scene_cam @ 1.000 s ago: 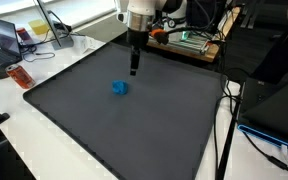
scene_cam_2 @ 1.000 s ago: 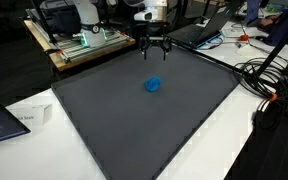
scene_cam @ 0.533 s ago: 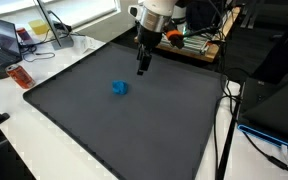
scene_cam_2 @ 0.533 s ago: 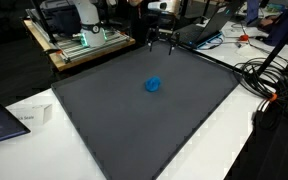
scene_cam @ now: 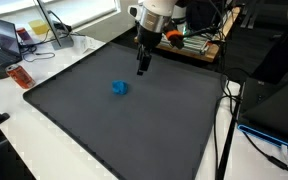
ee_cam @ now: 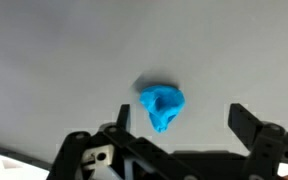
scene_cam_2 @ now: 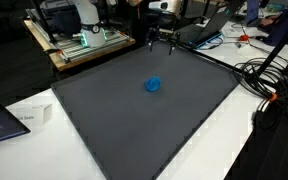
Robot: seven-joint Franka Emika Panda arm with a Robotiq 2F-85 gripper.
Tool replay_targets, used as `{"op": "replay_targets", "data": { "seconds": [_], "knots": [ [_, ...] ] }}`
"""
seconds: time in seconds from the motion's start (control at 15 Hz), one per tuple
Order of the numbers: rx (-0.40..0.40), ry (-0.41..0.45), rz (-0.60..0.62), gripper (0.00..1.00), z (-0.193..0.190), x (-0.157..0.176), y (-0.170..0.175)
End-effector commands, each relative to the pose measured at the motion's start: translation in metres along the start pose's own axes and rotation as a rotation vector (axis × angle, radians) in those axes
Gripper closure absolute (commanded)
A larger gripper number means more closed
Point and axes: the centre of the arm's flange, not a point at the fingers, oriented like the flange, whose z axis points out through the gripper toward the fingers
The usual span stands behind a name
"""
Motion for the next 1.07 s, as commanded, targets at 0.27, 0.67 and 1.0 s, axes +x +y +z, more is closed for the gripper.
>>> {"op": "replay_targets", "data": {
  "seconds": [0.27,0.67,1.0],
  "knots": [
    [-0.078,0.027,-0.177,0.0,-0.028,0.024,-0.049],
    [-0.121,0.032,-0.351,0.0,-0.038,0.029,-0.107],
    [-0.232,0.003,-0.473,0.0,-0.022,0.051,-0.139]
  ]
}}
